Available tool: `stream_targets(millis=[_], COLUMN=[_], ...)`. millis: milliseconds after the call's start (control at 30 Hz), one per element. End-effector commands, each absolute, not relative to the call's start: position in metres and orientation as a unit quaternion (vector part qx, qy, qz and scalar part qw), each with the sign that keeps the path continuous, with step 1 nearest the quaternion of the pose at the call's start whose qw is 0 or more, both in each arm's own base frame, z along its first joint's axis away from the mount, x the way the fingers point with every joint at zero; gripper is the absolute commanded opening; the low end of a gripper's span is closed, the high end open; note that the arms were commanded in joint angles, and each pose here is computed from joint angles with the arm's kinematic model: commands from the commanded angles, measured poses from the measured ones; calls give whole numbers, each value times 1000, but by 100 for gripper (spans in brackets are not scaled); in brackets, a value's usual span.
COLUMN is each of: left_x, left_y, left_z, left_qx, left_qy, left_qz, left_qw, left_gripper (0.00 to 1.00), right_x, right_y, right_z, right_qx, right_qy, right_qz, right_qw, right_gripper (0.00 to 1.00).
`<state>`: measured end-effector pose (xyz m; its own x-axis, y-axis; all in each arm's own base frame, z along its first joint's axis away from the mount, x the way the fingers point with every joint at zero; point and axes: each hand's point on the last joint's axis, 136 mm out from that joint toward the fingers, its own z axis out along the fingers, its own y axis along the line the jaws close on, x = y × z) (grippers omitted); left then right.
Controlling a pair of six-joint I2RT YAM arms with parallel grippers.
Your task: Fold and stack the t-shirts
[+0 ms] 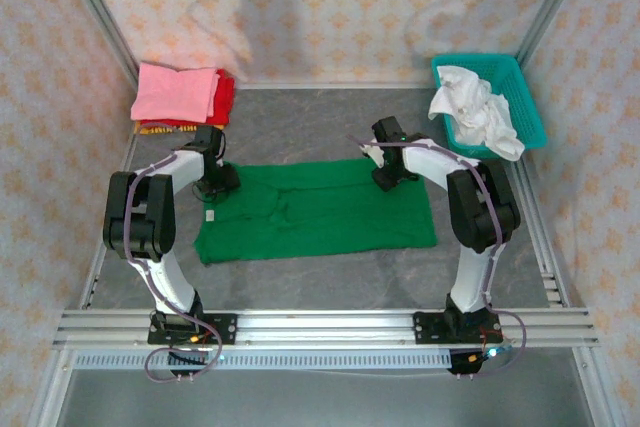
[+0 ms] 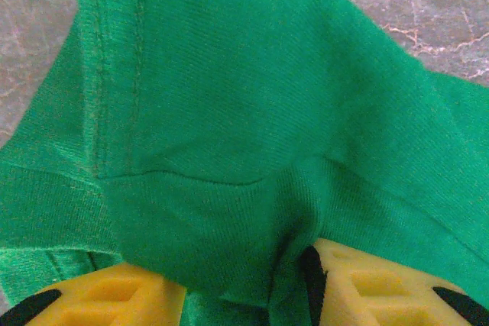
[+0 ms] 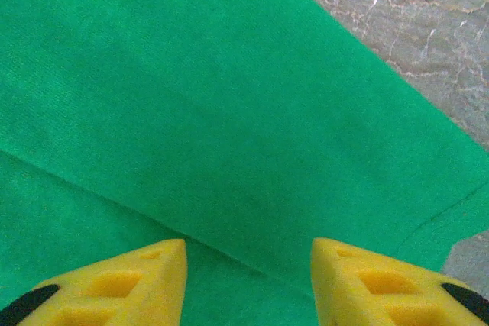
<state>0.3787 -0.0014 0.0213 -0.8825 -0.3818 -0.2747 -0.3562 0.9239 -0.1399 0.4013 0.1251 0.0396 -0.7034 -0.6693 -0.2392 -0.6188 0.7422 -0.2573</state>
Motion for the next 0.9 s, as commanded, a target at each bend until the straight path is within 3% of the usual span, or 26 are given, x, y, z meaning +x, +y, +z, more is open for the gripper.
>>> stream_targets(millis=[0,233,433,867], left_x=[374,376,377,379], left_y=[-2,-3,-3,-4], left_z=[13,13,12,12], left_qx=[-197,-196,-198,-197], left_qy=[969,969,969,969], left_qz=[-50,-55,-54,-58], left_qw=[138,138,137,137], left_gripper=[46,45,46,46], right_x=[408,414,415,402], right_y=[124,116,115,104], right_z=[37,34,48,62], right_qx=[-375,-371,-370,-361], right_qy=[907,905,902,903], right_qz=[-100,-130,-132,-149], right_qw=[163,164,180,179], right_gripper=[43,24,1,1])
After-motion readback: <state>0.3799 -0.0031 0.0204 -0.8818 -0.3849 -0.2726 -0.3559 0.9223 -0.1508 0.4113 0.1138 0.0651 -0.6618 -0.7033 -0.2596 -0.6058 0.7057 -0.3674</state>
